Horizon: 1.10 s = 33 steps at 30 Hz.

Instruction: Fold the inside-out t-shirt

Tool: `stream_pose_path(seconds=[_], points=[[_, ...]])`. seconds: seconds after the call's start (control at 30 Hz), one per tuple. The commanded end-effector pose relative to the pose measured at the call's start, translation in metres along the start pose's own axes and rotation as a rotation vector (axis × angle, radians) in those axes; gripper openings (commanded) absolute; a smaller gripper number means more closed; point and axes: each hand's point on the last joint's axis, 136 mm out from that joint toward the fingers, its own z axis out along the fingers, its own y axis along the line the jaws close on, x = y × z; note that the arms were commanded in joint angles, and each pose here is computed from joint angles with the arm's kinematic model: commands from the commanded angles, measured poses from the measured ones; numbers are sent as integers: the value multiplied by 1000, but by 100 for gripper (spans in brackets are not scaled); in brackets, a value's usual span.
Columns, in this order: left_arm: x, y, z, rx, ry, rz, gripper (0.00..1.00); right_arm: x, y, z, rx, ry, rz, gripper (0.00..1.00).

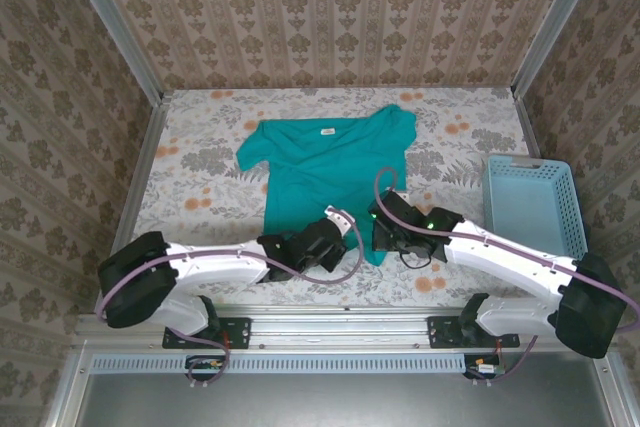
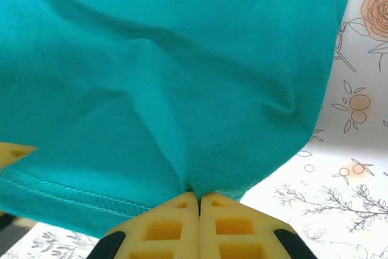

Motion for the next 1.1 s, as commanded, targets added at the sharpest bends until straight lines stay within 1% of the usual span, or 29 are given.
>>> stream_pose_path(seconds=[0.0, 0.07, 0.13, 0.2, 0.23, 0.27, 0.33, 0.37, 0.53, 0.63, 0.87, 1.07], points=[[-21, -5, -14, 55, -53, -43, 0, 5, -15, -2, 42, -1, -32, 16], [-33, -10, -22, 91, -76, -53, 0, 6, -11, -5, 11, -6, -44, 25], [-43, -14, -29, 119, -92, -61, 0, 4, -8, -12, -32, -44, -54, 31], [-51, -16, -36, 144, -105, -72, 0, -2, 6, -28, -135, -143, -79, 42], [-56, -15, -39, 151, -114, -79, 0, -2, 17, -35, -215, -190, -97, 49], [-60, -14, -43, 156, -119, -86, 0, -1, 28, -41, -290, -222, -104, 53], [-68, -12, -49, 171, -137, -97, 0, 5, 47, -47, -398, -248, -142, 54], [-72, -10, -52, 175, -145, -104, 0, 9, 56, -48, -427, -267, -169, 55], [-84, -2, -62, 183, -164, -118, 0, 35, 95, -41, -483, -355, -356, 60], [-88, 0, -66, 190, -167, -121, 0, 48, 110, -30, -473, -404, -449, 65], [-95, 6, -72, 198, -180, -128, 0, 61, 120, 8, -434, -466, -555, 68], [-100, 8, -78, 207, -193, -126, 0, 62, 125, 21, -419, -521, -604, 69]])
